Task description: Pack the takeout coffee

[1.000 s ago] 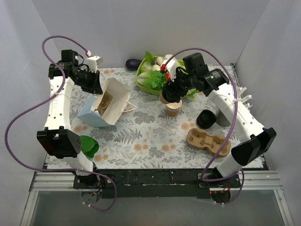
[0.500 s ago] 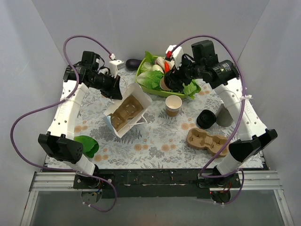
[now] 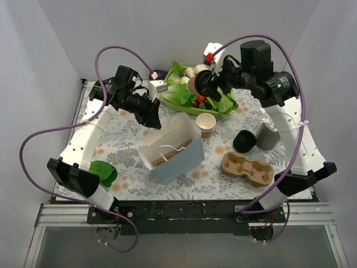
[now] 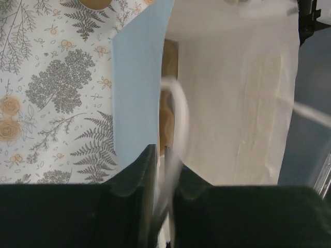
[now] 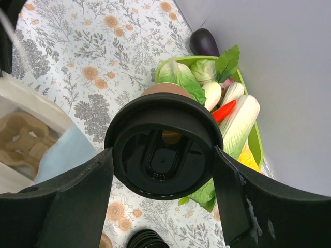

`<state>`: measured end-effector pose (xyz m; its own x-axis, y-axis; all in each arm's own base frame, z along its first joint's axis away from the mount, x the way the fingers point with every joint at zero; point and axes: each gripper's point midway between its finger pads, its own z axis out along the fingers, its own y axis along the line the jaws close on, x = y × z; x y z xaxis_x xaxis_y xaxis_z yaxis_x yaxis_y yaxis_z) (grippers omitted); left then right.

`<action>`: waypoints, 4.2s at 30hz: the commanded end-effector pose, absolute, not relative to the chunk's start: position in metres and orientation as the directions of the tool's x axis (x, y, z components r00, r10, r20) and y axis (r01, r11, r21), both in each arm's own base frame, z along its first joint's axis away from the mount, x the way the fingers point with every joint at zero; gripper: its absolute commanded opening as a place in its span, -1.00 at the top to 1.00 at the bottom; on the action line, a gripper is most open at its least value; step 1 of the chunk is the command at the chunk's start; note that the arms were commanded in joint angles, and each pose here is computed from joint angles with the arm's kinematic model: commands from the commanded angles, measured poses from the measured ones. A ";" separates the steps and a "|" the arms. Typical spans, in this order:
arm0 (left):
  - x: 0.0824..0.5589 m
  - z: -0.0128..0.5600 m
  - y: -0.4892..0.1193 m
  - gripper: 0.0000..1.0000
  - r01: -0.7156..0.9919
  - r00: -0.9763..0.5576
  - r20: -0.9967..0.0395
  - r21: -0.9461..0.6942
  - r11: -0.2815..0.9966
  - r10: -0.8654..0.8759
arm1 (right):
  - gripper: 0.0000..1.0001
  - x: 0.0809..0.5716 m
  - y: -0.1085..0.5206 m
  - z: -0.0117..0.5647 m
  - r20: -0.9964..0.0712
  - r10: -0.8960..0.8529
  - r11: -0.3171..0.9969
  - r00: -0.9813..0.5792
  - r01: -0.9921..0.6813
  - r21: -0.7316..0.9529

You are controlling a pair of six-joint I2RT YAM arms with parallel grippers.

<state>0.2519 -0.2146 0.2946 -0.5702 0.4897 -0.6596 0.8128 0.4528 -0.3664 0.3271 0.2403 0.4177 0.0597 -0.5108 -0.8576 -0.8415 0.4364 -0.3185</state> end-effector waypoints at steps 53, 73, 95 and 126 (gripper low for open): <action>0.273 0.300 -0.224 0.81 0.896 -0.430 -0.723 -0.270 0.352 0.540 | 0.97 0.232 0.315 0.348 -0.646 -0.597 -0.174 0.475 -0.863 -0.474; 0.256 0.324 -0.228 -0.21 0.904 -0.394 -0.788 -0.239 0.355 0.473 | 0.97 0.206 0.298 0.268 -0.497 -0.663 -0.355 0.560 -0.819 -0.450; 0.285 0.358 -0.200 -0.69 0.778 -0.337 -0.881 -0.063 0.625 0.331 | 0.97 0.210 0.291 0.242 -0.263 -0.480 -0.530 0.837 -0.515 -0.674; 0.293 0.294 -0.215 -0.73 0.751 -0.496 -0.814 -0.226 0.621 0.303 | 0.97 0.209 0.292 0.214 -0.462 -0.618 -0.470 0.636 -0.770 -0.432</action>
<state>0.2941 -0.2083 0.2955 -0.4924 0.3211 -0.8090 0.7361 0.6496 -0.1902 0.2110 0.2861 0.1875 0.6647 -0.6269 -0.4064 -0.7454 -0.5201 -0.4169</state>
